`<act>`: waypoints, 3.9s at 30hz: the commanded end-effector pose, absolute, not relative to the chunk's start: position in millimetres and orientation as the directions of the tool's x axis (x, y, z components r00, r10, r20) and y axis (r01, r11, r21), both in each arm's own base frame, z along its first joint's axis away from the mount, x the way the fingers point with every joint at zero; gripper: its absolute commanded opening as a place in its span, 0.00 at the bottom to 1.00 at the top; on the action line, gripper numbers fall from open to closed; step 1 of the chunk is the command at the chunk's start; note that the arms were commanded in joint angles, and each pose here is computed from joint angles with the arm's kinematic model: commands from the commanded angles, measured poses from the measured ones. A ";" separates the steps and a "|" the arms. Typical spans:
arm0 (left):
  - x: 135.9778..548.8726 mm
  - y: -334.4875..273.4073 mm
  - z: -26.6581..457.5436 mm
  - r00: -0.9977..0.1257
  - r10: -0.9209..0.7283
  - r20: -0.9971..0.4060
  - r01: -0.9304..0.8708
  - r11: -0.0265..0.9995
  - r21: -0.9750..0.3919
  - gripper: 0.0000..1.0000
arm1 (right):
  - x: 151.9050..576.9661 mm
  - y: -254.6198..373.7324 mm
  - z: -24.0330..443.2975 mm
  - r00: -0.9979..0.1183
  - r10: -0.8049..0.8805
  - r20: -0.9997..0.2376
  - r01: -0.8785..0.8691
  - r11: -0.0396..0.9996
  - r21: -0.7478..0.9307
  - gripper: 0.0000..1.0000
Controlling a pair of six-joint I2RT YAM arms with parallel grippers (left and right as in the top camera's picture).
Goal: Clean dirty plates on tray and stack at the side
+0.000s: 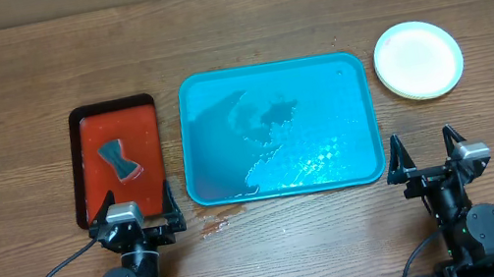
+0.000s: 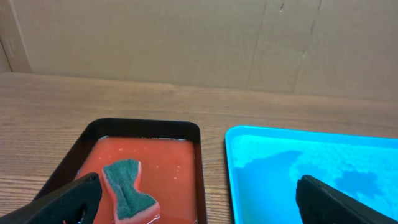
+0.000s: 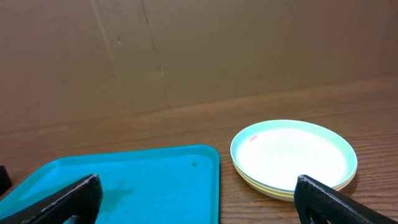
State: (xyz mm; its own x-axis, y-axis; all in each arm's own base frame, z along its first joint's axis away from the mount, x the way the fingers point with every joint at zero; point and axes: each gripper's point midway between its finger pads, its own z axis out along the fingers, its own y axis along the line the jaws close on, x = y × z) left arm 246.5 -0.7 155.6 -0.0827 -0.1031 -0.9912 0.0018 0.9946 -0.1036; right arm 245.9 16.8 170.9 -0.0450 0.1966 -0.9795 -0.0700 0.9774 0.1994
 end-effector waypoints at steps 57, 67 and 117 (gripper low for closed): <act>246.1 2.7 155.8 -0.076 -0.117 -0.990 -0.016 0.993 -0.116 1.00 | 246.0 15.3 169.3 -0.025 -0.011 -1.000 -0.070 0.998 -0.010 1.00; 246.1 2.7 155.8 -0.076 -0.117 -0.990 -0.016 0.993 -0.116 1.00 | 246.0 15.1 169.4 -0.024 -0.010 -1.000 -0.069 0.998 -0.008 1.00; 246.1 2.7 155.7 -0.076 -0.117 -0.990 -0.016 0.993 -0.116 1.00 | 246.0 14.6 169.7 -0.023 -0.010 -1.000 -0.066 0.998 -0.008 1.00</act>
State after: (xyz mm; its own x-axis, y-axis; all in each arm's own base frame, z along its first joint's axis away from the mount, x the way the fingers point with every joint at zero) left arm 246.5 -0.7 155.6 -0.0827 -0.1034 -0.9912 0.0018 0.9946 -0.1039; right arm 246.1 14.4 170.9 -0.0299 -0.0068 -0.9995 -0.0636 0.9980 -0.0048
